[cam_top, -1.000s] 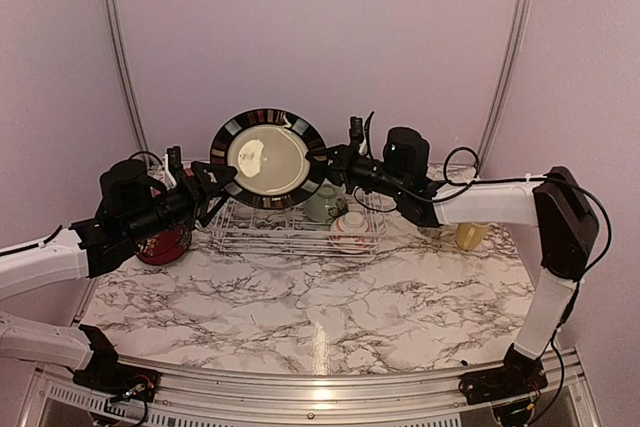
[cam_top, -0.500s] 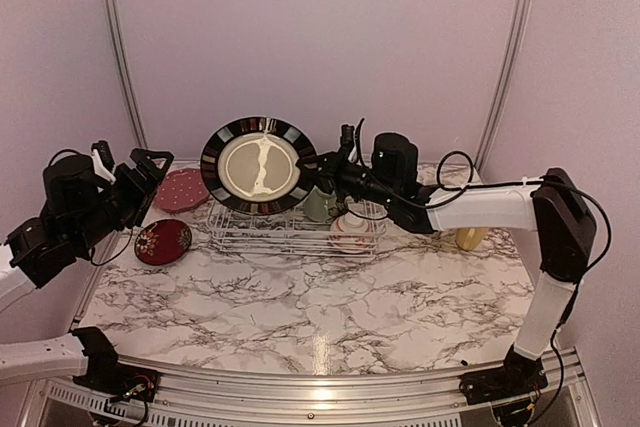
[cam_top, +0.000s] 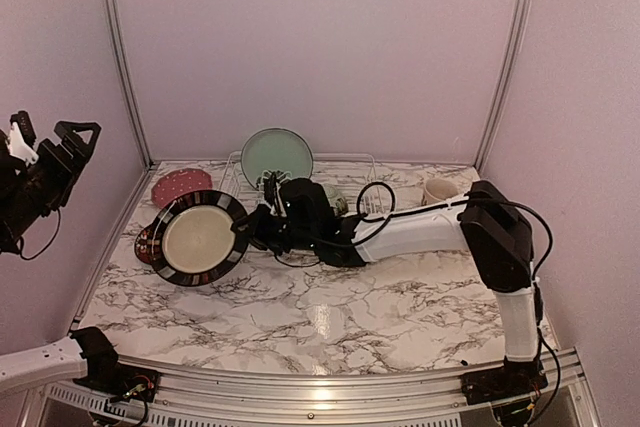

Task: Unload the mixed dishes from the dish rack
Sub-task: Place the plate in the corner of the board.

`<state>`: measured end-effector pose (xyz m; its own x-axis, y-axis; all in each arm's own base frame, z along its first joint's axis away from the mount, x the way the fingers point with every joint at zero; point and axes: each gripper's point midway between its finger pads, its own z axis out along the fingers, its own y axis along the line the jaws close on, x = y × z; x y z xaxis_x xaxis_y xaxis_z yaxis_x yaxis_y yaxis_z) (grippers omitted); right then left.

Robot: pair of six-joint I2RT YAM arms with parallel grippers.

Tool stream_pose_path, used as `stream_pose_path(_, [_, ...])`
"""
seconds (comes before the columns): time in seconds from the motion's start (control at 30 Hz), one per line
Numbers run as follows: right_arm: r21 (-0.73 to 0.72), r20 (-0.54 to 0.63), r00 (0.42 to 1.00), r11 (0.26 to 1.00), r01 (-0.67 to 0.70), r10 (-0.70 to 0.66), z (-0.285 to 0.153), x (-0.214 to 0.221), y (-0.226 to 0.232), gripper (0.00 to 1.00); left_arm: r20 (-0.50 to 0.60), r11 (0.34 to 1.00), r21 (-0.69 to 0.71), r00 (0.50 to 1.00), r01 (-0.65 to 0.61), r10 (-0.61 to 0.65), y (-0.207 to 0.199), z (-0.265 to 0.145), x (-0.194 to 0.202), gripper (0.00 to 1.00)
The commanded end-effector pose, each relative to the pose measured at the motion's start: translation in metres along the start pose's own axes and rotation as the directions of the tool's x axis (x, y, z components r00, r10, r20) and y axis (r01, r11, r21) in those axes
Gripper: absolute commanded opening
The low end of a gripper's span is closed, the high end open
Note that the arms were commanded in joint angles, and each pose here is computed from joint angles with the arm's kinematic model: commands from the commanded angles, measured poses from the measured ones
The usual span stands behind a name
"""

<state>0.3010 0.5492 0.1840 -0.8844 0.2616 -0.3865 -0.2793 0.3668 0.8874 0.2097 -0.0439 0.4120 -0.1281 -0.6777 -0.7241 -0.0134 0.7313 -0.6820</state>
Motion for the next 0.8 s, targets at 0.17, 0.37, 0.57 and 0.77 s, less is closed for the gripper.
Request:
stream_pose_path(0.17, [-0.103,-0.028,0.999,0.995,0.018,-0.021,0.023,0.053,0.050,0.00,-0.101,0.997,0.026,0.992,-0.075,0.078,-0.003,0.017,0.035,0.99])
stream_pose_path(0.37, [-0.057,-0.072,0.997,0.998,-0.036,0.032,0.035,0.085,0.025,0.00,-0.132,0.996,0.040,0.988,-0.078,0.083,-0.007,0.027,0.047,0.99])
stream_pose_path(0.57, [-0.024,-0.112,0.985,0.991,-0.135,0.132,0.044,0.104,-0.001,0.00,-0.147,0.997,0.055,0.987,-0.061,0.068,-0.009,0.033,0.056,0.99])
stream_pose_path(0.77, [0.002,-0.146,0.970,0.981,-0.194,0.193,0.048,0.122,-0.021,0.00,-0.150,0.996,0.069,0.987,-0.052,0.062,-0.011,0.035,0.059,0.99])
